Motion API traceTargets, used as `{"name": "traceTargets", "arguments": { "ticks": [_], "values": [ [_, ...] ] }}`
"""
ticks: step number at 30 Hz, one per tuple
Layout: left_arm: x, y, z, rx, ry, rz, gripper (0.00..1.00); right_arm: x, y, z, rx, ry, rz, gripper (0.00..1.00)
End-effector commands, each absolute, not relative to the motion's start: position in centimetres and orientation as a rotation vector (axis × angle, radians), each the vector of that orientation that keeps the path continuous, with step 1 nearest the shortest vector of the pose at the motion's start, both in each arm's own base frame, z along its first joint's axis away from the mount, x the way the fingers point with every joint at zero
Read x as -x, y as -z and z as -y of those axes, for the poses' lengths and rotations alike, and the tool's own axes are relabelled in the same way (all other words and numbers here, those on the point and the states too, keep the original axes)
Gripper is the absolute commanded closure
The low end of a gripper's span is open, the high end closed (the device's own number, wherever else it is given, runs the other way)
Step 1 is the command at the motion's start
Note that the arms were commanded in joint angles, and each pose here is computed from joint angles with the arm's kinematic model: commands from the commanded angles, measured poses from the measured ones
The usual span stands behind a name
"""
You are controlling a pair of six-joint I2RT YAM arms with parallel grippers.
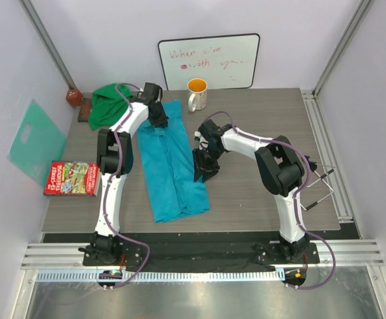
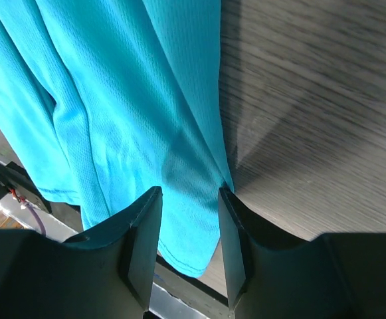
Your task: Fold and stack the t-shirts
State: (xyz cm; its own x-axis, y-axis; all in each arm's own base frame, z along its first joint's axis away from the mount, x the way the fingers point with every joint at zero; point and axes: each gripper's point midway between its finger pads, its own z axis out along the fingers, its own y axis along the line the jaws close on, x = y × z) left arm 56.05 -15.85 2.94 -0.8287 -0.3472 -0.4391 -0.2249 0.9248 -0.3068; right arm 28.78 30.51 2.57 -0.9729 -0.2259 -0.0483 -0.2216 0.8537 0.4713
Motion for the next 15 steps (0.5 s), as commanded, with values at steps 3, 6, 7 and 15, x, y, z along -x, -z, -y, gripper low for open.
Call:
{"name": "traceTargets", "arguments": {
  "ticks": [3, 6, 7, 15],
  "values": [
    [-57.0, -2.1, 17.9, 0.402, 0.474, -2.576, 0.73, -28.8, -3.1, -30.0, -0.377, 0.694, 3.034, 0.55],
    [-56.7, -3.0, 18.5, 0.400, 0.477, -2.567, 0.71, -29.0, -3.9, -30.0, -0.386, 0.706, 3.048, 0.55],
    [-56.6, -3.3, 18.5, 0.410, 0.481, -2.563, 0.71, -29.0, -4.1, -30.1, -0.392, 0.717, 3.053, 0.54],
    [-54.0, -8.3, 18.0, 0.349, 0.508, -2.517, 0.75, -30.1, -7.1, -31.4, -0.437, 0.852, 3.089, 0.54]
  ]
}}
